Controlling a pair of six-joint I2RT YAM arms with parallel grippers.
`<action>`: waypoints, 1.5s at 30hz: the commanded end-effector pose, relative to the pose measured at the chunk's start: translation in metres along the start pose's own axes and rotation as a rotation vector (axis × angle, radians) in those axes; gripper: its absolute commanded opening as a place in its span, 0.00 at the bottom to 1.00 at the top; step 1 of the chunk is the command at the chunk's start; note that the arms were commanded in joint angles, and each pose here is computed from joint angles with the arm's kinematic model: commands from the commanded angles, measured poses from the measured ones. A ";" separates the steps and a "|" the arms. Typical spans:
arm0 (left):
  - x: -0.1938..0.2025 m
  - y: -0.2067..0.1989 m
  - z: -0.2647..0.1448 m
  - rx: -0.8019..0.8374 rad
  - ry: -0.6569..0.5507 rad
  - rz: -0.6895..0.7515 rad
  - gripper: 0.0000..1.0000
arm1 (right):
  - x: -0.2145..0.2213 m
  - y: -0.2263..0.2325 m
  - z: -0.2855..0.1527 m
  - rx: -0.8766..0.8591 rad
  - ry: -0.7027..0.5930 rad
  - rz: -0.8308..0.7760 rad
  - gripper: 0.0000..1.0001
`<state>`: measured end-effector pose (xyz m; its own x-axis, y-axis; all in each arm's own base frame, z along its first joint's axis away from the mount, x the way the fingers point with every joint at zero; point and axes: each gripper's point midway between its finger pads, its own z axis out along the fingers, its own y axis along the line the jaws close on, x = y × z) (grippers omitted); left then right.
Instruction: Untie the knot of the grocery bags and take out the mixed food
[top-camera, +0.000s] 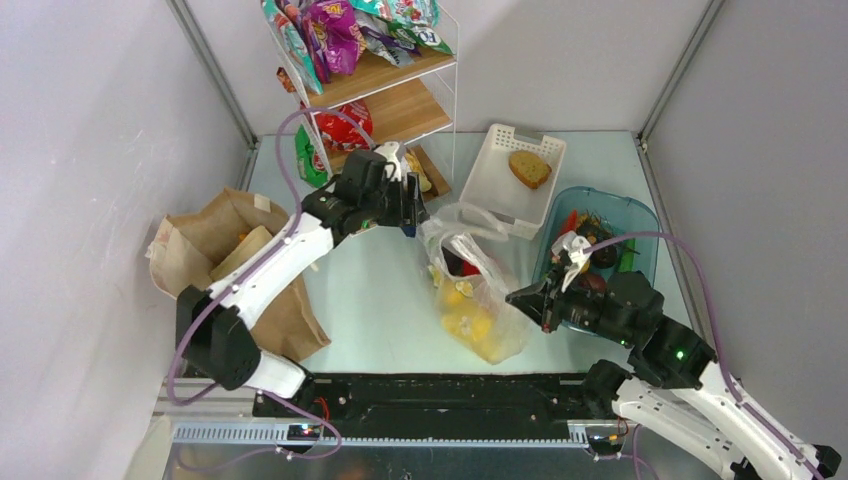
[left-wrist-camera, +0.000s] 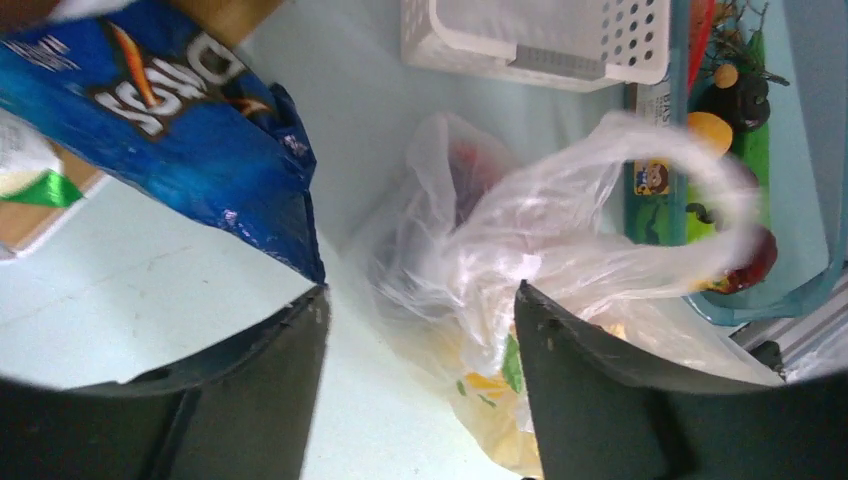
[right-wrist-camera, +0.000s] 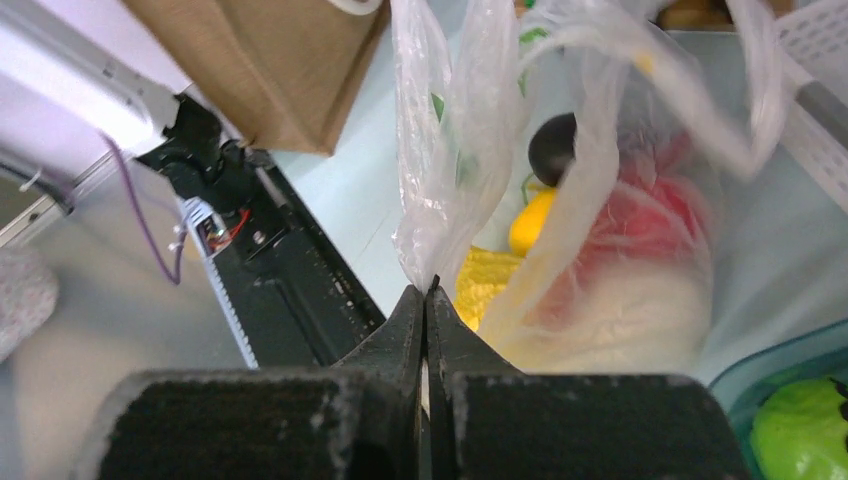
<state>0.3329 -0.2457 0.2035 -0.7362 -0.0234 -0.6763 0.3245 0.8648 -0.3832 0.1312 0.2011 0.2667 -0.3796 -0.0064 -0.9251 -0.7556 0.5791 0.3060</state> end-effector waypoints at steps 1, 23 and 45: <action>-0.041 -0.021 -0.053 0.040 -0.184 0.109 0.77 | -0.005 0.028 -0.010 -0.170 -0.059 -0.060 0.00; 0.022 -0.153 -0.108 0.613 -0.068 0.222 0.89 | -0.017 0.006 -0.001 -0.057 -0.194 -0.032 0.00; 0.033 -0.172 -0.110 0.752 -0.021 0.245 0.00 | -0.014 -0.041 -0.001 0.211 -0.220 0.056 0.00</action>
<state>0.2039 -0.3420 0.2883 -0.6701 0.1135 -0.7336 0.7106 0.3836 -0.5898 0.1419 0.2004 0.2586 -0.3061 0.0927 -0.9475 -0.7422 0.6000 0.2985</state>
